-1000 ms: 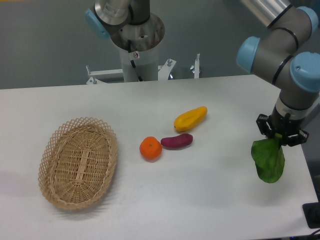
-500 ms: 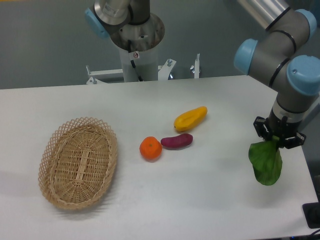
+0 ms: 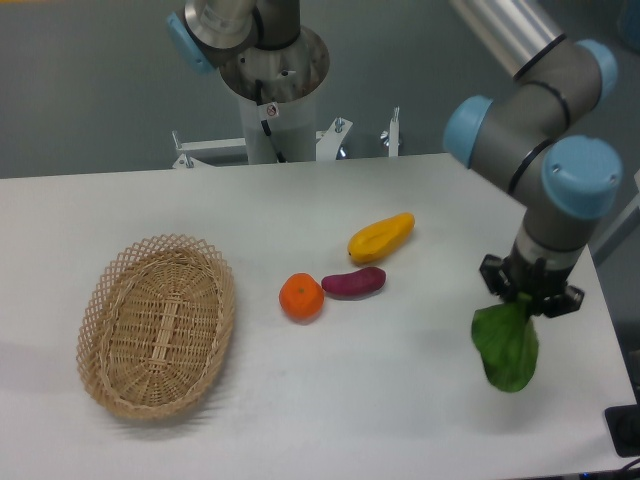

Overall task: Place the green vegetable on the table
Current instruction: 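Carry the held green bok choy with the gripper toward the orange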

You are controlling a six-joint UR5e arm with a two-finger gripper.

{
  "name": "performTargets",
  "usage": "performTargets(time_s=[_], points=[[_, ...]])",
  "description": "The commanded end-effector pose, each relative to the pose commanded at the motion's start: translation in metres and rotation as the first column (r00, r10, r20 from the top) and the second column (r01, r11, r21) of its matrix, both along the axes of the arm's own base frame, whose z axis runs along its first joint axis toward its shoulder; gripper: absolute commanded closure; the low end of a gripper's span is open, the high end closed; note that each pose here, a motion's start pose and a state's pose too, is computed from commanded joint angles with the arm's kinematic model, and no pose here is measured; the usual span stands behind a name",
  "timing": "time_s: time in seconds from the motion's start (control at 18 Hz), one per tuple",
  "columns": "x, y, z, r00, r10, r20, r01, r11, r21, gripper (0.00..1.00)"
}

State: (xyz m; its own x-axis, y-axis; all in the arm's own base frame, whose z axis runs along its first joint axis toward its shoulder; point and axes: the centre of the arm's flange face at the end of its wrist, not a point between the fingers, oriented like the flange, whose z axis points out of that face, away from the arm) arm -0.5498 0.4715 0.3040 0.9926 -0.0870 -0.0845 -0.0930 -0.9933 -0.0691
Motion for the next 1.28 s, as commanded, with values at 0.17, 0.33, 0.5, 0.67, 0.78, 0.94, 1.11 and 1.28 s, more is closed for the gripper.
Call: performTargets(time_s=[0.17, 0.33, 0.5, 0.67, 0.78, 0.94, 1.11, 1.28], points=[[0.018, 0.026, -0.008, 1.000, 0.011, 0.003, -0.011, 1.000, 0.010, 1.00], [0.034, 0.052, -0.018, 0.999, 0.040, -0.007, -0.039, 0.999, 0.032, 1.00], [0.055, 0.074, -0.028, 0.998, 0.057, 0.007, -0.057, 0.998, 0.034, 1.00], [0.074, 0.093, -0.037, 0.998, 0.052, 0.020, -0.053, 0.998, 0.030, 1.00], [0.094, 0.108, -0.044, 0.999, 0.043, 0.031, -0.043, 0.999, 0.025, 1.00], [0.117, 0.128, -0.054, 0.999, 0.036, 0.020, -0.037, 0.999, 0.040, 1.00], [0.139, 0.140, -0.062, 1.000, 0.007, 0.022, -0.008, 0.999, 0.038, 0.90], [0.151, 0.139, -0.060, 1.000, -0.007, 0.025, 0.006, 0.999, 0.035, 0.75]])
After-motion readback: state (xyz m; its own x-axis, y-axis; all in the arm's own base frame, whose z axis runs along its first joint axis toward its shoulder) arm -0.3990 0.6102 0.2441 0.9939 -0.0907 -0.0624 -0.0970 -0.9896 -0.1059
